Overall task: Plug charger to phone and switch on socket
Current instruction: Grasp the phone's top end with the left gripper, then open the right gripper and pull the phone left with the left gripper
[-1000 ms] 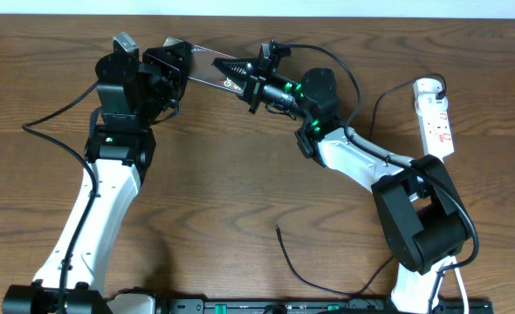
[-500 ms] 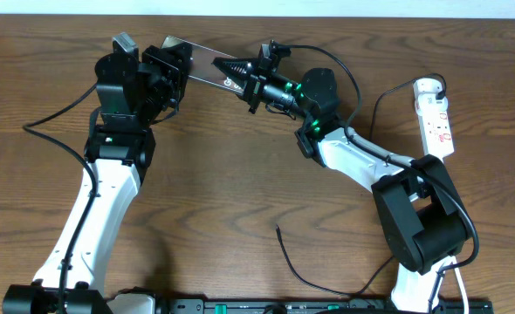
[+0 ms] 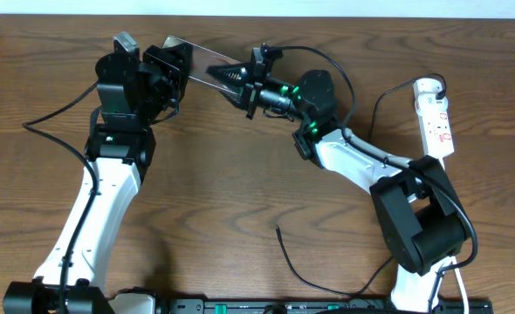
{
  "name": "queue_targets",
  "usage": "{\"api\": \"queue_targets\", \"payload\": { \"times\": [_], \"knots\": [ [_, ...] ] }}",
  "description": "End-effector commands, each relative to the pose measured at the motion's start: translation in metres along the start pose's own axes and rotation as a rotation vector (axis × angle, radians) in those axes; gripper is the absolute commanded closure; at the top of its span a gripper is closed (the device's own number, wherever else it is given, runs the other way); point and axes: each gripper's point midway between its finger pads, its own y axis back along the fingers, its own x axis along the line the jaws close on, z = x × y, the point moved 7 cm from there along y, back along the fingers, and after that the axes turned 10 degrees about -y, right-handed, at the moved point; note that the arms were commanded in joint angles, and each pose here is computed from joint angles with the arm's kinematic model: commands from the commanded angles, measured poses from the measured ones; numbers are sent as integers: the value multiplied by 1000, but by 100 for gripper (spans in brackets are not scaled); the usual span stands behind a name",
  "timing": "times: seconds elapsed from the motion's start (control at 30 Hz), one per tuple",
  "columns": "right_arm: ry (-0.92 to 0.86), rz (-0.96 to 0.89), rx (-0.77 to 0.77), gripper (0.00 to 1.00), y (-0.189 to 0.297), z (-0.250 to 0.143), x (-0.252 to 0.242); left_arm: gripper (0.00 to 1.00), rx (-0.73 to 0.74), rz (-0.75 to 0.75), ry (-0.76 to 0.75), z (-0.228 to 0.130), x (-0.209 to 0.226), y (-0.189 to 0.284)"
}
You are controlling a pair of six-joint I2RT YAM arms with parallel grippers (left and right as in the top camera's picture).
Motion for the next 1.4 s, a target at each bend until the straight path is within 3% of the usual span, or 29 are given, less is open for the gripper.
{"api": "queue_targets", "payload": {
  "times": [0.0, 0.1, 0.2, 0.33, 0.83, 1.13, 1.37],
  "knots": [
    [46, -8, 76, 84, -7, -18, 8, 93, 19, -25, -32, -2, -5, -2],
    [46, -8, 77, 75, -7, -18, 8, 93, 19, -25, -32, -2, -5, -2],
    [46, -8, 77, 51, -7, -18, 8, 93, 19, -25, -32, -2, -5, -2],
    [47, -8, 77, 1, -7, -18, 8, 93, 14, -23, -30, 0, -4, -1],
    [54, -29, 94, 1, 4, -11, 12, 93, 11, -40, 1, 45, 16, 20],
    [300, -62, 140, 1, 28, 3, 19, 93, 163, -152, 36, 77, 30, 58],
    [449, -161, 164, 1, 47, 23, 6, 93, 366, -283, -48, 63, 23, 73]
  ]
}}
